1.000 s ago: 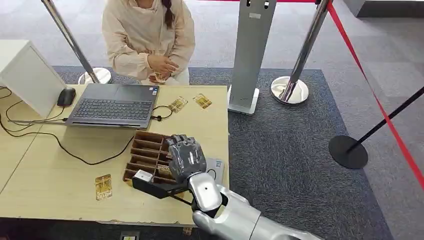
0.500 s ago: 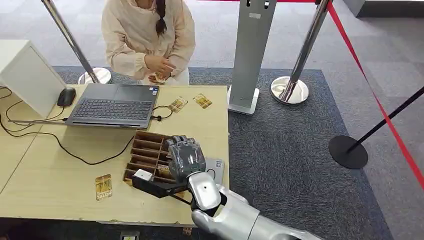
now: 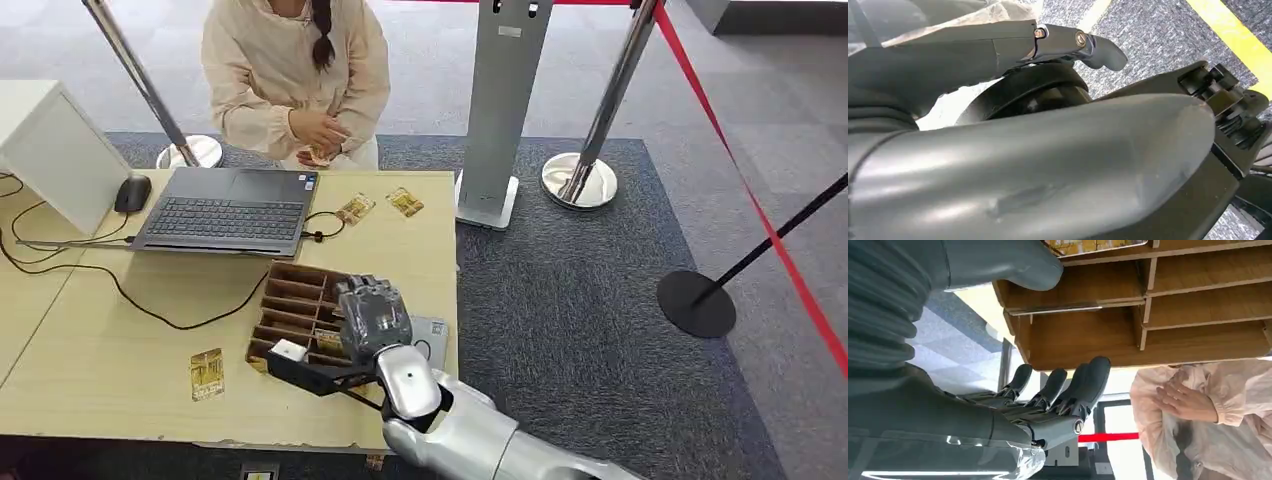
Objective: Pass the card to the sensor for recognition and then transmit it.
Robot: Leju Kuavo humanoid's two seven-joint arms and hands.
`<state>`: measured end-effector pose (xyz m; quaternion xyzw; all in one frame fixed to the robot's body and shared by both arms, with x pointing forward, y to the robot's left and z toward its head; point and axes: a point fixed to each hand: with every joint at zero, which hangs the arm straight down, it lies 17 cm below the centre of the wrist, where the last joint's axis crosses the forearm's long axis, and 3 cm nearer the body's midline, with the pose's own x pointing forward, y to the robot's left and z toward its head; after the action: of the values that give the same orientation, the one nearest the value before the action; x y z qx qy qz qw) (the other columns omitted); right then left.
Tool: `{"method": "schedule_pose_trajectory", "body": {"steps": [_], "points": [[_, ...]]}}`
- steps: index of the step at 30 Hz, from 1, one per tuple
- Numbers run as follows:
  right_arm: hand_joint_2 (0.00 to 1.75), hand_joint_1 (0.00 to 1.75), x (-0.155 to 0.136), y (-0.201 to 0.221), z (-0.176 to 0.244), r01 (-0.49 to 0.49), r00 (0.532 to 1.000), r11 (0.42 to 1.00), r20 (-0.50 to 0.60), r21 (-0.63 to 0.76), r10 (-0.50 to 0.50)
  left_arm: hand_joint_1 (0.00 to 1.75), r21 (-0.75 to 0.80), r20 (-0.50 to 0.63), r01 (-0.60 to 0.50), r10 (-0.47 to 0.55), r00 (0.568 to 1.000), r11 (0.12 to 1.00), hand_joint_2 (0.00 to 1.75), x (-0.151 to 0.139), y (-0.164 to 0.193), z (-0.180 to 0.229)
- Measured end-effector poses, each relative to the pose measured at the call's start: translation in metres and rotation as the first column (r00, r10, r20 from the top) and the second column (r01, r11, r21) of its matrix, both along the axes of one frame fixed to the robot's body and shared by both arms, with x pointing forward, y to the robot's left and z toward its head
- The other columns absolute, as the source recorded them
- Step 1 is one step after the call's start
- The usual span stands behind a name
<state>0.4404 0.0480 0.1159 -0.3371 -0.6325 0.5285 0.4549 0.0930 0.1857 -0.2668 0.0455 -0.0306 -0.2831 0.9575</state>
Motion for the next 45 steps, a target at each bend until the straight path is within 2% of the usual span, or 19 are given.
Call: {"method": "schedule_pose_trajectory", "body": {"steps": [37, 40, 42, 43, 44, 45], "points": [[1.75, 0.75, 0.005, -0.002, -0.012, 0.006, 1.0, 1.0, -0.013, -0.006, -0.006, 0.0, -0.006, 0.003, 0.003, -0.003, 1.0, 1.0, 0.0, 0.0, -0.003, 0.0], [1.75, 0.82, 0.005, -0.001, -0.013, 0.004, 1.0, 1.0, -0.013, -0.006, -0.004, 0.0, -0.006, 0.004, 0.004, -0.004, 1.0, 1.0, 0.0, 0.0, -0.004, 0.0], [1.75, 0.99, 0.006, -0.001, -0.014, 0.004, 1.0, 1.0, -0.012, -0.008, -0.004, 0.0, -0.006, 0.004, 0.004, -0.004, 1.0, 1.0, 0.0, 0.0, -0.004, 0.0], [1.75, 0.99, 0.006, -0.001, -0.014, 0.004, 1.0, 1.0, -0.012, -0.009, -0.004, 0.0, -0.006, 0.004, 0.005, -0.005, 1.0, 1.0, 0.0, 0.0, -0.004, 0.0], [1.75, 1.19, 0.006, -0.001, -0.014, 0.004, 1.0, 1.0, -0.012, -0.01, -0.004, 0.0, -0.006, 0.004, 0.005, -0.005, 1.0, 1.0, 0.0, 0.0, -0.004, 0.0], [1.75, 1.27, 0.006, -0.001, -0.015, 0.004, 1.0, 1.0, -0.013, -0.01, -0.004, 0.0, -0.006, 0.004, 0.005, -0.005, 1.0, 1.0, 0.0, 0.0, -0.004, 0.0]]}}
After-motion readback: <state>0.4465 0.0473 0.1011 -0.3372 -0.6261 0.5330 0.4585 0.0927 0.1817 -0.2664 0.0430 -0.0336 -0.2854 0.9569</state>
